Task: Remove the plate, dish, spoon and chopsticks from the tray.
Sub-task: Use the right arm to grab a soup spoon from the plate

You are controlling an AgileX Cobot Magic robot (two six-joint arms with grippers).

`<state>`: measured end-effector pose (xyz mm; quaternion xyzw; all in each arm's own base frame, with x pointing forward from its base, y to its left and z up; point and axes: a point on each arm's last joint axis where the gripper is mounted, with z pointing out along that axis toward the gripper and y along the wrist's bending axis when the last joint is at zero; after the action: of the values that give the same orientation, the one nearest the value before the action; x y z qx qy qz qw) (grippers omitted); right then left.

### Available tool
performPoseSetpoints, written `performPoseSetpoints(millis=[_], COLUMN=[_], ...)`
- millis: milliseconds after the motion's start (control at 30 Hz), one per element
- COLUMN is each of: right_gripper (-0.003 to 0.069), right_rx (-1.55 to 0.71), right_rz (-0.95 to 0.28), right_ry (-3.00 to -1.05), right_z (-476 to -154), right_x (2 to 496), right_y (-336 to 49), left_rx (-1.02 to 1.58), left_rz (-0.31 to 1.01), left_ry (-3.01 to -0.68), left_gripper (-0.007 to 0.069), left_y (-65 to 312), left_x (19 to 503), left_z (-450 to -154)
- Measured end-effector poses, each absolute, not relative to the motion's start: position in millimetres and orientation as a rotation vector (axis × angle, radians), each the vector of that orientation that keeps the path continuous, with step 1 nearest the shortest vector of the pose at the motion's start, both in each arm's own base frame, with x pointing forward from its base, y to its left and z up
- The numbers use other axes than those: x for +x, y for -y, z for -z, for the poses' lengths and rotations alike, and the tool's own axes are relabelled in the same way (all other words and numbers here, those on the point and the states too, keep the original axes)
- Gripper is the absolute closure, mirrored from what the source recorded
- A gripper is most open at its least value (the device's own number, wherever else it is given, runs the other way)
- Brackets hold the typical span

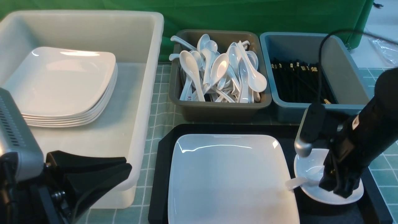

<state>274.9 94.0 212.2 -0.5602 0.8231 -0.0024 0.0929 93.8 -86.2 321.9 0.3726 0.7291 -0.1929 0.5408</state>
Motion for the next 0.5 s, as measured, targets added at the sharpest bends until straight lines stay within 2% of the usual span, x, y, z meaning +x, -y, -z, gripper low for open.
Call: performPoseSetpoints(millis=[367, 500], right_gripper=[0.0215, 0.0253], right_rx=[-1.758, -1.775], right_rz=[0.075, 0.118], right_ry=[-2.347, -2.309], right_z=[-181, -174], right_x=[293, 299], right_y=[-97, -97], left_rx=[0.886, 0.886], left_rz=[0.459, 0.459], left_ry=[-1.733, -1.733], left_gripper=[0.0606, 0.0606], left_y=[86, 86], left_x=[94, 94], left_z=[-322, -322])
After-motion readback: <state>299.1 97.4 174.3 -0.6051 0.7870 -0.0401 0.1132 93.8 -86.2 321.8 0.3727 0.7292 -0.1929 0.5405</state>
